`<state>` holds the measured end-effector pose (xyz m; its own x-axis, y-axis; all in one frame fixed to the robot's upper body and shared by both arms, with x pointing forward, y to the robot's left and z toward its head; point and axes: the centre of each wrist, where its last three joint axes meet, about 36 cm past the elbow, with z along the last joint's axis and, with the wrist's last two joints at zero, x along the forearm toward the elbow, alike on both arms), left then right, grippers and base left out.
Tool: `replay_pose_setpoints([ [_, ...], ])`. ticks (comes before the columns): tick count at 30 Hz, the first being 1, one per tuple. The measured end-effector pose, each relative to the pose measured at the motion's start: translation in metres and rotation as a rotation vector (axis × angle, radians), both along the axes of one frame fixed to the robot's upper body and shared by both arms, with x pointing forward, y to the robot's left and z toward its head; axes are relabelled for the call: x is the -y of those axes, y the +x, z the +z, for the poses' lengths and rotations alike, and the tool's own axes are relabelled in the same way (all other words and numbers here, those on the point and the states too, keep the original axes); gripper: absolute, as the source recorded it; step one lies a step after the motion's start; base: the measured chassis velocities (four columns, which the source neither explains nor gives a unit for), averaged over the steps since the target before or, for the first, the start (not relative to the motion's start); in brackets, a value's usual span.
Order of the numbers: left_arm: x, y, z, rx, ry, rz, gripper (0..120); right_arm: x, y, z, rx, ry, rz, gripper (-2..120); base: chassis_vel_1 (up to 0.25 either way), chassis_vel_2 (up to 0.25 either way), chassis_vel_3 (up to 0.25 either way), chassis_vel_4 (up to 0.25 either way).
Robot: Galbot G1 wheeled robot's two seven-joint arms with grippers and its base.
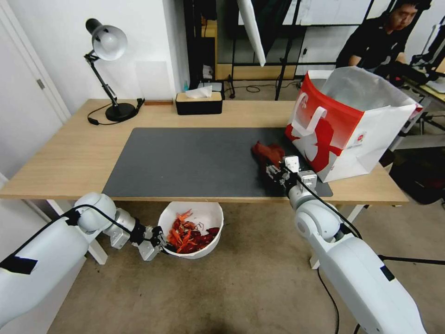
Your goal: Sweep shrimp from table into container with towel, then put container into takeout bag.
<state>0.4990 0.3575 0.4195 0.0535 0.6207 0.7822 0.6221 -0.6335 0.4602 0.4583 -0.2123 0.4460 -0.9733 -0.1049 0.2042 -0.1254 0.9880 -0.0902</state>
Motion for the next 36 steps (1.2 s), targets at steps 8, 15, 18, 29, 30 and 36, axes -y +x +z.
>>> replay_pose_setpoints([
  [8,-0.001,-0.004,-0.002,-0.006,-0.001,0.002,0,-0.005,-0.024,0.003,0.146,0.095,0.081,100,0.000,0.000,0.000,0.000],
  [15,-0.005,-0.008,-0.003,-0.006,-0.002,0.013,0,-0.008,-0.049,-0.004,0.250,0.182,0.157,100,0.000,0.000,0.000,0.000],
  [18,-0.007,-0.011,-0.003,-0.007,-0.002,0.017,0,-0.007,-0.069,-0.017,0.305,0.207,0.182,100,0.000,0.000,0.000,0.000],
  [29,-0.004,-0.017,-0.004,-0.002,-0.001,0.006,0,-0.003,-0.128,-0.056,0.351,0.185,0.168,100,0.000,0.000,0.000,0.000],
  [30,-0.003,-0.018,-0.004,0.001,0.000,0.002,0,-0.003,-0.134,-0.060,0.353,0.183,0.162,100,0.000,0.000,0.000,0.000],
  [36,-0.003,-0.022,-0.003,0.015,0.015,-0.016,0,-0.002,-0.154,-0.077,0.337,0.180,0.146,100,0.000,0.000,0.000,0.000],
])
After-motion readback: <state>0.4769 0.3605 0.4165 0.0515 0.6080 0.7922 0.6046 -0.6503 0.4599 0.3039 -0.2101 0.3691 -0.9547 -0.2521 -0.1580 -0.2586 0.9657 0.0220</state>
